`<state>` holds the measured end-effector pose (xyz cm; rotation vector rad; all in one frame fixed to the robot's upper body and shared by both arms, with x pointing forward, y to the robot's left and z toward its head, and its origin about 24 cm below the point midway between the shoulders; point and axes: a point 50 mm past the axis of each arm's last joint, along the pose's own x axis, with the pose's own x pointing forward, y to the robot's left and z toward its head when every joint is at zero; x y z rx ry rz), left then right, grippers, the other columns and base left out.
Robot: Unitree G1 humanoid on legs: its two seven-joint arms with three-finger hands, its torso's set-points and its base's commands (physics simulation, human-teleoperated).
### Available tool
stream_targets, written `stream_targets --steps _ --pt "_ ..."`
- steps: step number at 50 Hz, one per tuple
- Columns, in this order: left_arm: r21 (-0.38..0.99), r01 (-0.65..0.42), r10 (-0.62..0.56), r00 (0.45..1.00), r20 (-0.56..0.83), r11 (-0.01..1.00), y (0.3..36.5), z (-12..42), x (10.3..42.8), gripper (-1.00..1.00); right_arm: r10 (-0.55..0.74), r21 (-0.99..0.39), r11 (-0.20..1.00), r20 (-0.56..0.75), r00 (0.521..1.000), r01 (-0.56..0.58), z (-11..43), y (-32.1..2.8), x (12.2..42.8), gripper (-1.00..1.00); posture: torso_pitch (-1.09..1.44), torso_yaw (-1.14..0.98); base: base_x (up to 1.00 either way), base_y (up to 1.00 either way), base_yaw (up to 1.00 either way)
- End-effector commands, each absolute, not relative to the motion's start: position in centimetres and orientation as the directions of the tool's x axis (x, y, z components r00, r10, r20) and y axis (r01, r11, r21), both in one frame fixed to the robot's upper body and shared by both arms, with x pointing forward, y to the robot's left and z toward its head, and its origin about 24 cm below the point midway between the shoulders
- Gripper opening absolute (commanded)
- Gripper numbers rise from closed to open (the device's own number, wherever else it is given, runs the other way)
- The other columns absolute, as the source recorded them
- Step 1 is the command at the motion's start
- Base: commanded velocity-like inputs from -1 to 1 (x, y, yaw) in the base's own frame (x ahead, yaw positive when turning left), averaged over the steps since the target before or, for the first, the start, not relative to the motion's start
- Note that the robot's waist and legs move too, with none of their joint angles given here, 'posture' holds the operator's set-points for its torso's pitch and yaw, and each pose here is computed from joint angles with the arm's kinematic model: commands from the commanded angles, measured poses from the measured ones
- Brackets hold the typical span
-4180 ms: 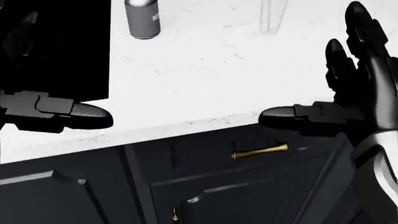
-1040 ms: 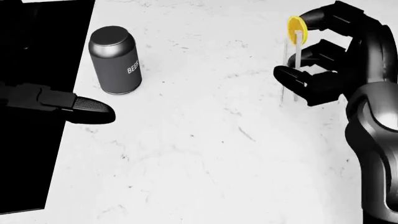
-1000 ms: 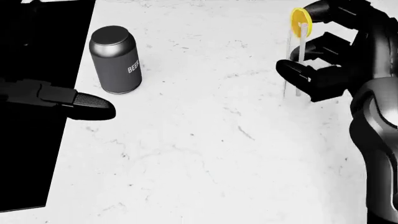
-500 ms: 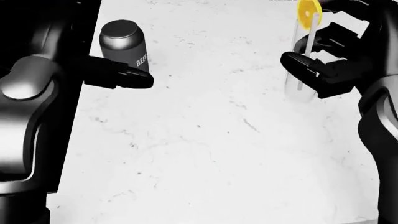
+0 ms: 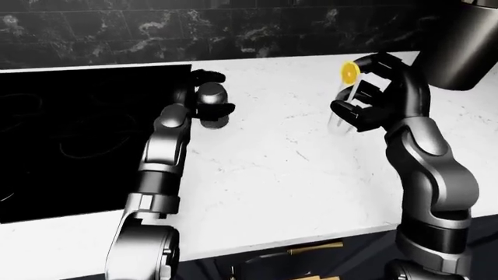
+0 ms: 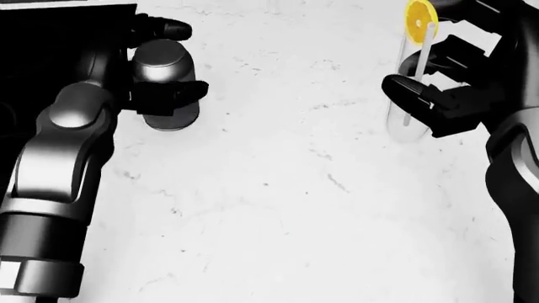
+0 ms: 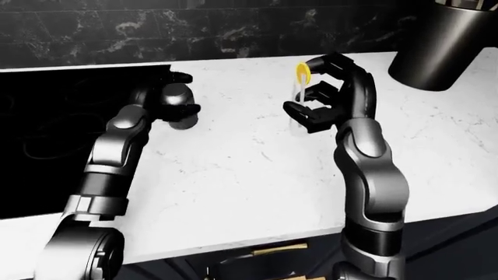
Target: Move the drinks to the dining counter.
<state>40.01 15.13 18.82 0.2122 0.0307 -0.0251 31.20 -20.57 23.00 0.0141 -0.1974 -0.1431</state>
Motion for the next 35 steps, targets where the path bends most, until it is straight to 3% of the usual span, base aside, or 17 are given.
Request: stream_targets --steps 1,23,35 --pt "0.212 0.033 -0.049 0.996 0.074 0.977 14.7 21.4 39.8 -1.00 -0.142 0.034 0.990 0.305 0.942 0.138 25.2 -20.6 30.6 -1.00 0.00 0.00 0.00 0.00 0.00" --pt "0.211 0.027 -0.066 0.981 0.181 0.977 15.7 27.0 35.1 -1.00 -0.130 0.029 0.991 0.314 0.941 0.127 26.2 -20.0 29.8 -1.00 0.00 0.00 -0.02 0.00 0.00" --pt "0.187 0.020 -0.057 0.980 0.192 0.982 16.1 26.8 34.3 -1.00 -0.123 0.030 0.992 0.302 0.945 0.120 25.8 -19.7 30.0 -1.00 0.00 0.00 -0.81 0.05 0.00"
